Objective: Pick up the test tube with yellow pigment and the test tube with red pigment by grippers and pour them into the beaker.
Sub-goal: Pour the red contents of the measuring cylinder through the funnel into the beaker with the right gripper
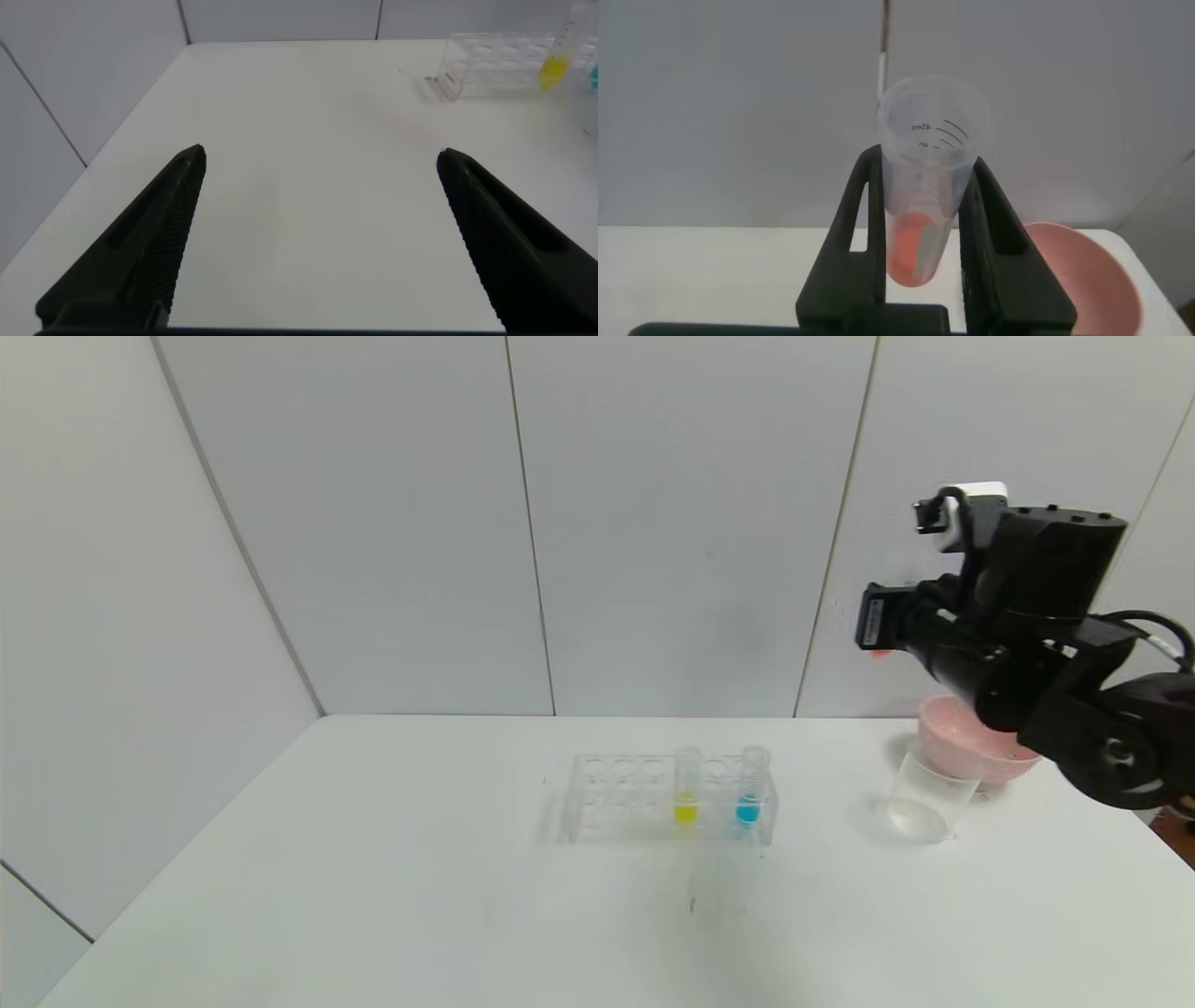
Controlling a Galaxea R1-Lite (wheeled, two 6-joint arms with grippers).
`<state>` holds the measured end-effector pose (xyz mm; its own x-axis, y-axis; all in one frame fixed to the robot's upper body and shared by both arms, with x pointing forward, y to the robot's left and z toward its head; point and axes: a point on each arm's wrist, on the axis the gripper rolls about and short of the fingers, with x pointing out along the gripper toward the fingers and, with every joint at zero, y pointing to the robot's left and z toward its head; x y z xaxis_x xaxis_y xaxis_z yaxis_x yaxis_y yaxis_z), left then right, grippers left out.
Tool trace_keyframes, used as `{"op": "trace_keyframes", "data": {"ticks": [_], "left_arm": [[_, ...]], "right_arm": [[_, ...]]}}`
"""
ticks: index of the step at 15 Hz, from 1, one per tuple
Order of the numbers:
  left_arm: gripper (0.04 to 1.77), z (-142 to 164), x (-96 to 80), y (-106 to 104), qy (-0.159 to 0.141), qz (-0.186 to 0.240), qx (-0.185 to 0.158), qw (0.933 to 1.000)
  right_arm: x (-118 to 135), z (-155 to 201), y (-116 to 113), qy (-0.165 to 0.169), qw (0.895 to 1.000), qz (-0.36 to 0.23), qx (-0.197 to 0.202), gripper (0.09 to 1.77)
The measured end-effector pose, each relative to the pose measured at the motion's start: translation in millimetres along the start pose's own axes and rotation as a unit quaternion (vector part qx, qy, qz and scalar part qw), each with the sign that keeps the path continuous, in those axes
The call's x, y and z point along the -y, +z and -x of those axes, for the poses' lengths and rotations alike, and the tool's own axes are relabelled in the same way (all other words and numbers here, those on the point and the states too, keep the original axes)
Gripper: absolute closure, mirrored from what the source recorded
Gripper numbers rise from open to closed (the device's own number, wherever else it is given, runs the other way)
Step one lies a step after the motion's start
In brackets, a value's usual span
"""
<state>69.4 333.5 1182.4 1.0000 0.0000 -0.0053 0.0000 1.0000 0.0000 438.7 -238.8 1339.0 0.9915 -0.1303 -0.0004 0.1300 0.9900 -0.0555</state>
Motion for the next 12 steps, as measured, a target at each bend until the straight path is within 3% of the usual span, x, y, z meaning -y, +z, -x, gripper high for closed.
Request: {"op": "trace_keyframes", "data": {"ticks": [4, 7, 12], "left_arm": [[0.05, 0.0, 0.0, 0.0, 0.0, 0.0, 0.0, 1.0], [0.05, 0.0, 0.0, 0.0, 0.0, 0.0, 0.0, 1.0], [0.05, 0.0, 0.0, 0.0, 0.0, 0.0, 0.0, 1.0]], "right_arm": [[92.5, -1.8, -15.3, -0.031, 0.998, 0.051, 0.024, 1.35], [148.2, 3.5, -24.5, -0.005, 0.995, 0.09, 0.045, 1.35], [183.3, -2.0, -42.2, 0.067, 0.982, 0.168, 0.048, 1.35]]}}
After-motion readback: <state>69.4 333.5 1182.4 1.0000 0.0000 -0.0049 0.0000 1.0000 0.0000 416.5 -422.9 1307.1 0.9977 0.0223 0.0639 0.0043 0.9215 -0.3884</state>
